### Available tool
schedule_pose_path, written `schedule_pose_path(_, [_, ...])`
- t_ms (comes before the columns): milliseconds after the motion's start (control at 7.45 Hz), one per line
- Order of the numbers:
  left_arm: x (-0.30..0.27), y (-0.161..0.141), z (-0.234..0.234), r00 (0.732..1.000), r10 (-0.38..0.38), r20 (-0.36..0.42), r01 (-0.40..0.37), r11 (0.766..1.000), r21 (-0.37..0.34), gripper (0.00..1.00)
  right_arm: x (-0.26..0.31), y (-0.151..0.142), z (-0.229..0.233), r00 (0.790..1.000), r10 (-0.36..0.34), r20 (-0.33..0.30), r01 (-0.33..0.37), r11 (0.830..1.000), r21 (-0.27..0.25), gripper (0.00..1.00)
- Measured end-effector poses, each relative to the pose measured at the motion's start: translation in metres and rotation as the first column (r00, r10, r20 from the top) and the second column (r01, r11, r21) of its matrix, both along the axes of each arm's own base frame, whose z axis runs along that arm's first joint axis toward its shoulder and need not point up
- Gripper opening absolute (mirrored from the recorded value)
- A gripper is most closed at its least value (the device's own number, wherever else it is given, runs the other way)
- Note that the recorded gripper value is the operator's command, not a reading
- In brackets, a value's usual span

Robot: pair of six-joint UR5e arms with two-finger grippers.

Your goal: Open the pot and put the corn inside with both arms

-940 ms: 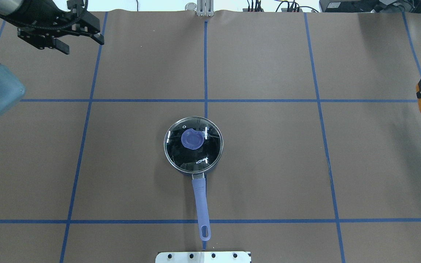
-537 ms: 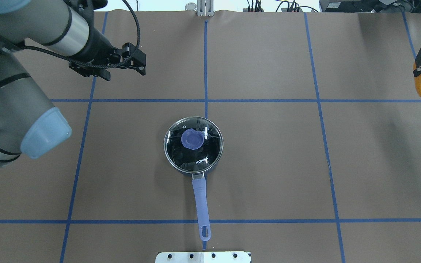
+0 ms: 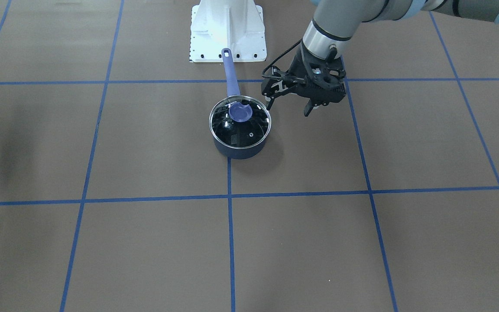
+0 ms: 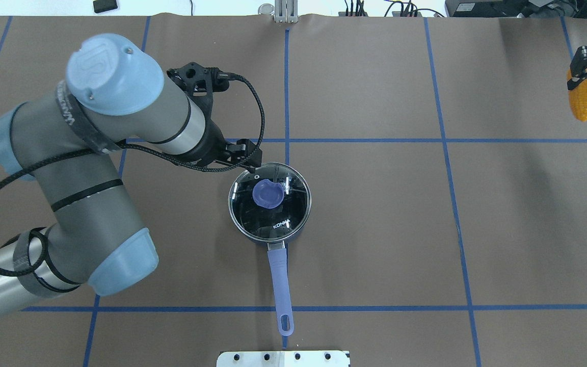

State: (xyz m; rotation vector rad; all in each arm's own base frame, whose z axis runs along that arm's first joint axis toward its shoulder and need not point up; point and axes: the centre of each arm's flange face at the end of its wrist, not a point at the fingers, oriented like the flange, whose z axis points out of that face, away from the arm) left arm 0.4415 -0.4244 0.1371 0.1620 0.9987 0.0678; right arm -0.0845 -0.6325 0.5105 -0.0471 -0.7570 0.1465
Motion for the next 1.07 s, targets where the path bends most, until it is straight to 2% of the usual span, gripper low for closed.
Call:
schedule_pose_path(268, [0.031, 0.015, -0.012, 0.999, 0.037, 0.038, -0.037, 0.999, 0.016, 0.97, 0.0, -0.002, -0.004, 1.0, -0.001, 0.013, 0.001, 1.0, 0.002, 0.34])
schedule_pose_path(671, [0.062, 0.005, -0.014, 0.995, 0.06, 0.08, -0.061, 0.998, 0.02, 0.97, -0.001, -0.002, -0.005, 1.0, -0.002, 0.017, 0.002, 1.0, 0.002, 0.34])
schedule_pose_path(1074, [0.089, 0.008, -0.011, 0.992, 0.063, 0.113, -0.067, 0.997, 0.031, 0.97, -0.001, -0.002, -0.006, 1.0, -0.002, 0.029, 0.002, 1.0, 0.002, 0.34])
